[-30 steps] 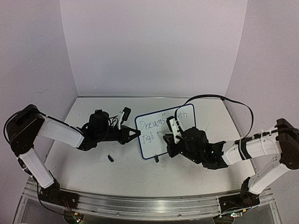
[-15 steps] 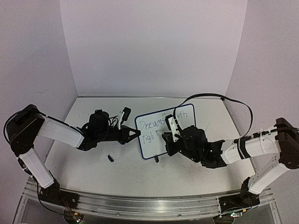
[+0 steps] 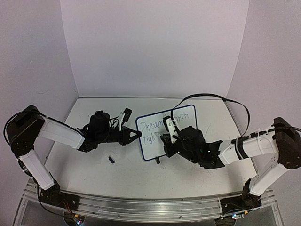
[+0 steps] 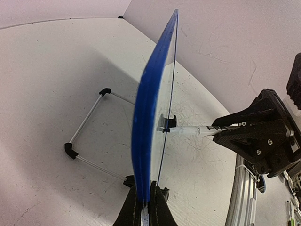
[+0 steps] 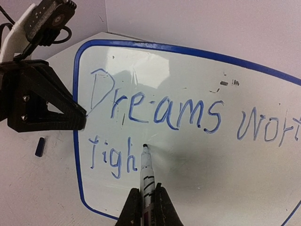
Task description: Write a sentence on the whiteboard
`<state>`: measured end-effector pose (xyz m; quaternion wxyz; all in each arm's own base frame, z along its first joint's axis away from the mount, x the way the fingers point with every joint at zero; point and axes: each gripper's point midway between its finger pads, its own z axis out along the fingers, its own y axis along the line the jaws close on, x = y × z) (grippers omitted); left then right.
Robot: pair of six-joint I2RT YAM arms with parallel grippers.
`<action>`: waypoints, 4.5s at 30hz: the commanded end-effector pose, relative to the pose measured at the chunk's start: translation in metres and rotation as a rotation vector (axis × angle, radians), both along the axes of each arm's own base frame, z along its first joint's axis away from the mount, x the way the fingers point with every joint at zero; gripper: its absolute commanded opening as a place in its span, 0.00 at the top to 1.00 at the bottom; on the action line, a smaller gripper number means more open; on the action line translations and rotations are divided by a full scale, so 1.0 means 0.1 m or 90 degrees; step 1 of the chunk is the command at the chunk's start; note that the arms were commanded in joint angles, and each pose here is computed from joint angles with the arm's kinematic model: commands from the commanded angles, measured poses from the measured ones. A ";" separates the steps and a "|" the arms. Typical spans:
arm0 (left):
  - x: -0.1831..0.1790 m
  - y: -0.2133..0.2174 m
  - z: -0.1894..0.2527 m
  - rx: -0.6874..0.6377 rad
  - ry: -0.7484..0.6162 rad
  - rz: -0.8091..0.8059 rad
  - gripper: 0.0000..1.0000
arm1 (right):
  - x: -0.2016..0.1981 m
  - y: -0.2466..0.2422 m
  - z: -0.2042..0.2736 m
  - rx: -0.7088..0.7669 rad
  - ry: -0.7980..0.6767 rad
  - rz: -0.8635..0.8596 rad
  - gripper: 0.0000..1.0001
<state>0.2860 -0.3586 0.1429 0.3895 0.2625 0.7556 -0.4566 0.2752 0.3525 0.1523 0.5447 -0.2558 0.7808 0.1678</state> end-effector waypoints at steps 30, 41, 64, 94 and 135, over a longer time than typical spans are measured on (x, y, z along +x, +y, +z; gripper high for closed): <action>0.04 0.05 0.11 0.003 -0.032 0.016 1.00 | -0.11 -0.14 -0.29 -0.013 0.066 -0.015 1.00; 0.05 0.05 0.11 0.003 -0.031 0.016 1.00 | -0.04 -0.24 0.01 0.022 0.024 -0.051 1.00; 0.04 0.06 0.11 0.004 -0.034 0.016 1.00 | -0.01 0.11 0.16 0.060 0.005 0.011 1.00; 0.04 0.07 0.13 0.002 -0.034 0.019 1.00 | 0.04 -0.08 0.20 0.065 0.003 -0.022 1.00; 0.04 0.04 0.14 0.002 -0.034 0.014 1.00 | 0.01 -0.12 0.10 0.053 0.023 -0.020 1.00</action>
